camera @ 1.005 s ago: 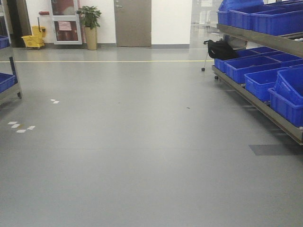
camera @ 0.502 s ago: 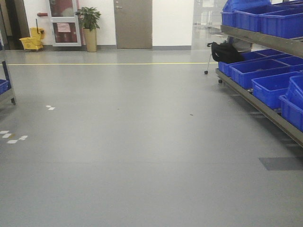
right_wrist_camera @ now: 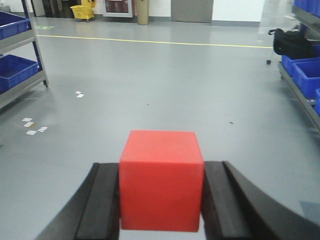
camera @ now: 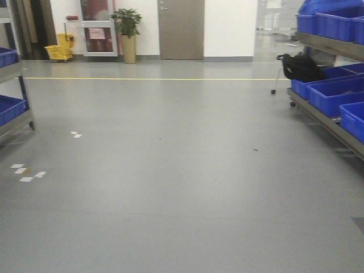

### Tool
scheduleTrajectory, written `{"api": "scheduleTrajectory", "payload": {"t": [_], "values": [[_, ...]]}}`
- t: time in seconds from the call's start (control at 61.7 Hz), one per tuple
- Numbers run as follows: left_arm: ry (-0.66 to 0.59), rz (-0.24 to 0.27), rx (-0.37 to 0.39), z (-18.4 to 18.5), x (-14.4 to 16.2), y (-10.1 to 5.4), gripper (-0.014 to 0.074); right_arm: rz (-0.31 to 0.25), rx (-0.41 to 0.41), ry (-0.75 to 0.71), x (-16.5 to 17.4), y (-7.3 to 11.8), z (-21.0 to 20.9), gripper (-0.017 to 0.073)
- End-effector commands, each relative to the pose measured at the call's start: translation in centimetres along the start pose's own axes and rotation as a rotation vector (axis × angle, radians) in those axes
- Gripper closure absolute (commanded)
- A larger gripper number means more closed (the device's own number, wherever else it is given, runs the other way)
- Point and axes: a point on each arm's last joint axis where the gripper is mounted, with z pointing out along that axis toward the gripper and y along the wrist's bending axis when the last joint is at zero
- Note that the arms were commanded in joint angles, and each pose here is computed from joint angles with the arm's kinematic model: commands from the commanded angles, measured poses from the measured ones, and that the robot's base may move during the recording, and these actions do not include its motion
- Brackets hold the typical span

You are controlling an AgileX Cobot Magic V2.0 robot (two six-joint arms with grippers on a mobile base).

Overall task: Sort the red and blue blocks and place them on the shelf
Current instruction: 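Turn and drive the base up to the shelf of blue bins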

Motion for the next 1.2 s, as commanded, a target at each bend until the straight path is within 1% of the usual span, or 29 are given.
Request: {"api": "scheduleTrajectory", "payload": {"t": [0.0,1.183], "values": [[-0.109,-0.001,0.004,-0.05,-1.68,-0.05,0.047,-0.017,0.0,-0.111,-1.69,0.07,-0.21,0.0182],[-0.109,-0.001,0.004,-0.05,-1.68,-0.05,0.047,-0.017,0.0,-0.111,-1.69,0.07,-0.21,0.0182]]}}
